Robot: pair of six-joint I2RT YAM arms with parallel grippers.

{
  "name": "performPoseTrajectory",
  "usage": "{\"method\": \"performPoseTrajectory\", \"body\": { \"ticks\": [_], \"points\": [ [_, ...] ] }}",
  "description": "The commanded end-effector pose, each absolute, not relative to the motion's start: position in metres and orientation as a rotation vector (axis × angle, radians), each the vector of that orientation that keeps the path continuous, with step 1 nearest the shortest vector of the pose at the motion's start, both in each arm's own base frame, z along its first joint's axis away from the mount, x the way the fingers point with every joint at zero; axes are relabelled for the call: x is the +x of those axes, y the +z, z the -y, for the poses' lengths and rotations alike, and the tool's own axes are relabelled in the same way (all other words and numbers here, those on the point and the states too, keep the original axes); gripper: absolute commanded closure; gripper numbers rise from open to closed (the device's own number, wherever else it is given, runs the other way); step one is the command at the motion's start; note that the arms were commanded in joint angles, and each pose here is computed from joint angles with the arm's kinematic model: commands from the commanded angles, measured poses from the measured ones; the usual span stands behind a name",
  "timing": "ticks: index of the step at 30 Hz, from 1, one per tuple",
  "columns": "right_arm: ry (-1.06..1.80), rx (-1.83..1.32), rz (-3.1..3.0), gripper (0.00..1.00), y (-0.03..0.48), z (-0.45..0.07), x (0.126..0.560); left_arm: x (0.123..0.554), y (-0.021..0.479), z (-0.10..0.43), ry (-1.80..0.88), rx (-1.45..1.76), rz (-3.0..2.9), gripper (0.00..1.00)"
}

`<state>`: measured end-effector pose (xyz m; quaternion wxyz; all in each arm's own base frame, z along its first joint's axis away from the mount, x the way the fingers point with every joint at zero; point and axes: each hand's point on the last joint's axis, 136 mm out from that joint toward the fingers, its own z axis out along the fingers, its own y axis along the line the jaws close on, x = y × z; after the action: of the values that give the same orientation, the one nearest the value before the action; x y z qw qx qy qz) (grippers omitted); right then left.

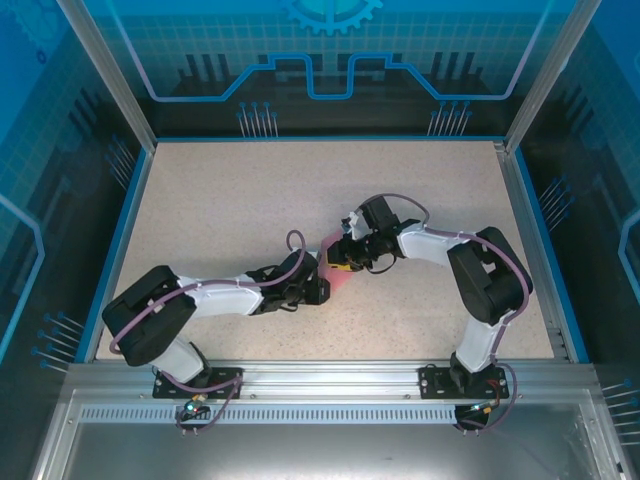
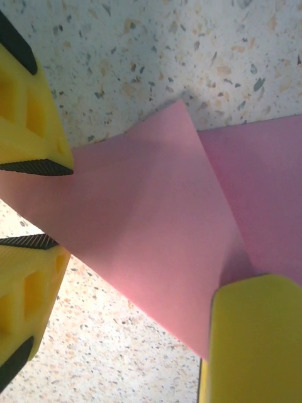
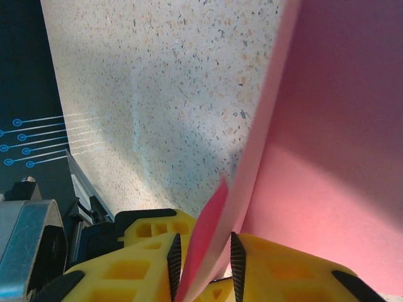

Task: Fold a paper plane with a square sheet of paper (pick it up from the middle)
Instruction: Fourth fold the wing at the center of the table.

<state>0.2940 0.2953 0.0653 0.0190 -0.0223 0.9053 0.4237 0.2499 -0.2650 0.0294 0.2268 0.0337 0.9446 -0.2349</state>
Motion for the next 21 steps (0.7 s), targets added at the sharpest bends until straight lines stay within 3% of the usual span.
{"method": "performPoseTrajectory", "body": {
  "ticks": [1, 5, 21],
  "points": [
    [1.319, -0.070, -2.820, 0.74, 0.066, -0.300, 0.296, 0.254, 0.042, 0.265, -0.612, 0.126, -2.581, 0.65],
    [1.336, -0.072, -2.814, 0.79, 0.068, -0.302, 0.296, 0.251, 0.043, 0.270, -0.572, 0.164, -2.584, 0.65],
    [1.340, -0.064, -2.815, 0.81, 0.069, -0.301, 0.297, 0.250, 0.033, 0.262, -0.273, 0.162, -2.589, 0.67]
  ]
}}
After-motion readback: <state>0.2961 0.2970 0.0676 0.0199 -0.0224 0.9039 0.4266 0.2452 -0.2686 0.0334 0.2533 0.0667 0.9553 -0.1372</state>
